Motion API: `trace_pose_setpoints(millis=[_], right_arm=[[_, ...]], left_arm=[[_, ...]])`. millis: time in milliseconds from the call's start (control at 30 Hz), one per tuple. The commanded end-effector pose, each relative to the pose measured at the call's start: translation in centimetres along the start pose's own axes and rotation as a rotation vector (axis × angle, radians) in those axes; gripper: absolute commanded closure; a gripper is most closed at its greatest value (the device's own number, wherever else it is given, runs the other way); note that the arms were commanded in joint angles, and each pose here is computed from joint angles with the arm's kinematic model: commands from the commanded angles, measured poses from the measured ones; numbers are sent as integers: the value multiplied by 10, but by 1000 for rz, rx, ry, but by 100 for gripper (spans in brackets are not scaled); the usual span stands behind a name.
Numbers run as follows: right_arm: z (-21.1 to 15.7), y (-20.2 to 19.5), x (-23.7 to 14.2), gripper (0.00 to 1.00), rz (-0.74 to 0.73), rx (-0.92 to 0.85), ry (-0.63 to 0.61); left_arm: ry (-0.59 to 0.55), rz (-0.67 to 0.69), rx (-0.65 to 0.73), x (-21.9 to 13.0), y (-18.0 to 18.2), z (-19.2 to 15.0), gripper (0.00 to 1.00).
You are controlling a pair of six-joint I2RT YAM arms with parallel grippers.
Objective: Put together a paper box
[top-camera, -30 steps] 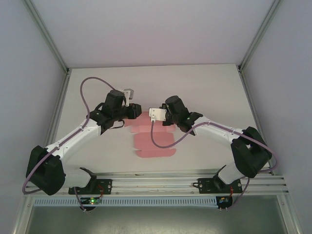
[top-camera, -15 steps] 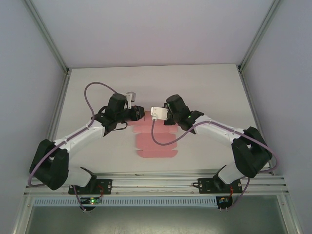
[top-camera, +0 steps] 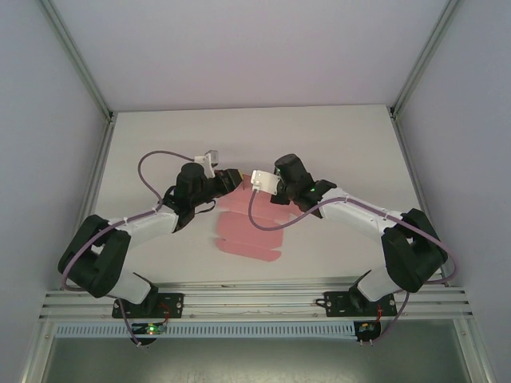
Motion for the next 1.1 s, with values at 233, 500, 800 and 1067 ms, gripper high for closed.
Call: trace_pose_setpoints(millis=[233, 500, 800, 1067], right_arm=[[64, -14, -23, 100, -22, 163, -277], [68, -17, -30, 100, -24, 217, -310], [50, -25, -30, 100, -53, 239, -263], [29, -25, -36, 100, -59, 203, -230]], left_arm=[[-142, -290, -81, 6, -56, 17, 78], [-176, -431, -147, 16, -62, 20, 78], [-131, -217, -67, 10, -39, 9, 63], [24, 331, 128, -46, 17, -10, 16]])
Point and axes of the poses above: each hand's point on the last joint's axis, 136 mm out from that joint toward the fingers, its own x axis out along the fingers, its own y axis along the line the jaws close on, z = x × y, the point moved 1 cm from there along -x, back along the fingers, and after that the axes turned 7 degrees about x, right-handed, at the moved point
